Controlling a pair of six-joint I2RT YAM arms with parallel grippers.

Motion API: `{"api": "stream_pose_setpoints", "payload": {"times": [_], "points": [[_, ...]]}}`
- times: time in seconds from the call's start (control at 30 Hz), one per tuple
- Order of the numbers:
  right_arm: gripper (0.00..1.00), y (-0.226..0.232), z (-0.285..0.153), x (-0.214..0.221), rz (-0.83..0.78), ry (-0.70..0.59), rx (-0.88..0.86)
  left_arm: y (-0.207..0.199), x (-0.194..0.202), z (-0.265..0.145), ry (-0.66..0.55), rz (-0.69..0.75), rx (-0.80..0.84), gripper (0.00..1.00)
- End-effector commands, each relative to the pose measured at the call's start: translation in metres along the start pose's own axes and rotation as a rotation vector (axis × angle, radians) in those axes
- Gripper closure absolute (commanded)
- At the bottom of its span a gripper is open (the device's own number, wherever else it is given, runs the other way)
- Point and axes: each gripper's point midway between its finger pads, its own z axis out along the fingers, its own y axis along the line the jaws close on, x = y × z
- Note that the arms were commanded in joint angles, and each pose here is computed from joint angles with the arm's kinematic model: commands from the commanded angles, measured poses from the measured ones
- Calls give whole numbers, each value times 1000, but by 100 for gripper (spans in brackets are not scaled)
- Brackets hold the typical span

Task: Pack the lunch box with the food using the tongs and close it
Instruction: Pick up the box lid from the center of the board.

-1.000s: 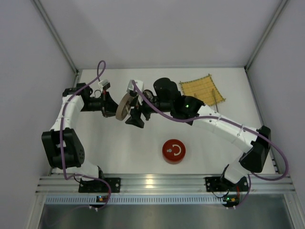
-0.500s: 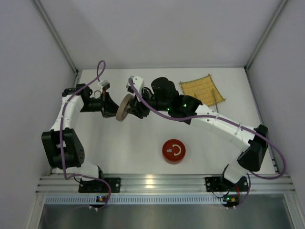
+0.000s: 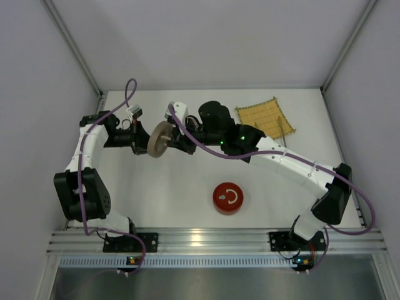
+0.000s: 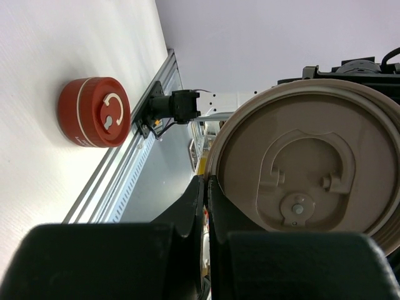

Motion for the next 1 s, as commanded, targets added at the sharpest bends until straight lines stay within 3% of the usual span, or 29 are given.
{"api": "stream_pose_setpoints", "payload": {"times": [0.0, 0.07, 0.2, 0.3, 0.43, 0.6, 0.97], "points": [[100, 22, -5, -40, -29, -113, -101, -41, -11, -4, -57, 65, 194, 100], [96, 23, -5, -39, -34, -111, -110, -41, -10, -4, -57, 68, 192, 100], [74, 16, -4, -42, -27, -113, -67, -38, -8, -4, -55, 73, 179, 100], [71, 12, -5, -48, -21, -123, -48, -37, -6, -4, -53, 79, 170, 100], [72, 13, -5, -54, -13, -134, -53, -37, -4, -3, -53, 80, 168, 100], [81, 18, -7, -56, -13, -136, -79, -37, -5, -3, -52, 74, 172, 100], [82, 18, 7, -28, -4, -67, -64, -44, -9, -4, -64, 86, 199, 100]]}}
